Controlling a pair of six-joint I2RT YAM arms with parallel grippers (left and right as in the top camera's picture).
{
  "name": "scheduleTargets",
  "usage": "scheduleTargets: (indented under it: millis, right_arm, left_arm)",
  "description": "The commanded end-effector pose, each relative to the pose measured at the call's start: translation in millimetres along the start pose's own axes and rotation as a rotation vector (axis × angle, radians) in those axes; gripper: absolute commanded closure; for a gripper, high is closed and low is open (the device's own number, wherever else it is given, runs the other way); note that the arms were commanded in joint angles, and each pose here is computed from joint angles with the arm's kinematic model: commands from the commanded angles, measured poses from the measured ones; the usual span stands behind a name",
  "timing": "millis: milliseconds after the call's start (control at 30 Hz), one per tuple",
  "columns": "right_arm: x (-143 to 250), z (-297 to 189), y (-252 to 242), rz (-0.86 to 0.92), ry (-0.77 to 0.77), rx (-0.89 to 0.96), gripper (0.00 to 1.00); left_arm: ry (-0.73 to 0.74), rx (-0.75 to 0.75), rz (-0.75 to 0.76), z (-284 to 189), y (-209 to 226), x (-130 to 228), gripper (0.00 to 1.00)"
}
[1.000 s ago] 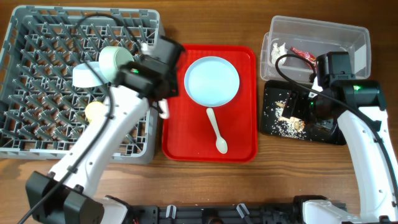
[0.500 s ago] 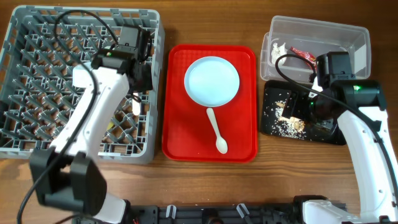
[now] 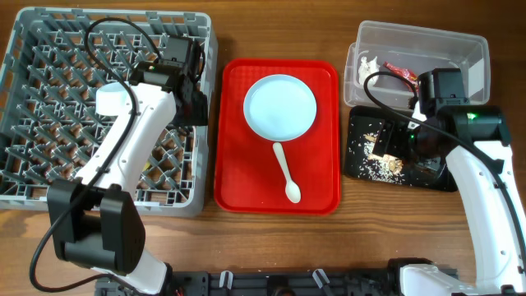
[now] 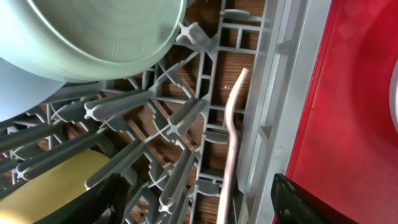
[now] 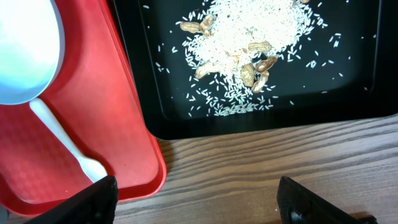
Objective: Sort waste into correct bins and load items into the dishwasher rack
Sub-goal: 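Carry the white fork to the dish rack and drop it in, then reach the left gripper to the tray and grasp the white spoon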
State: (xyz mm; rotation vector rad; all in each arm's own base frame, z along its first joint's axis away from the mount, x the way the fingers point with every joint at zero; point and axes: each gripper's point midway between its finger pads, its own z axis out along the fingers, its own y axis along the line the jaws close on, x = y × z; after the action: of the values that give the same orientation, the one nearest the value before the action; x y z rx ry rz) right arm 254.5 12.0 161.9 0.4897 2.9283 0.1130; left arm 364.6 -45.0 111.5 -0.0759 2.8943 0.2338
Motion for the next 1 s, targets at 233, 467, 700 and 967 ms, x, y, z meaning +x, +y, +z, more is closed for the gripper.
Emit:
scheduleTargets:
  millis: [233,467,700,967]
  right_arm:
    - [-4.4,-8.9,-1.5,-0.010,-0.036,0.003,0.18]
    - [-4.9,-8.9,-1.3,-0.009,-0.038,0.002,0.18]
    - [-4.9,-8.9,-1.3,-0.010,-0.038,0.002,0.18]
    - [-5.0,-8.9,-1.4,-0.012,-0.039,0.002,0.18]
  left_arm:
    - [-0.073,0.339,-0.017,-59.0,-82.8,6.6,0.23]
    - [0.057,0.404,-0.208,-59.8,-149.6,40.3,0.19]
    - [0.168,0.356,-0.219,-31.7,-207.6,81.9,0.24]
    - [0.188,0.218,-0.173,16.3,-235.4,113.7,0.30]
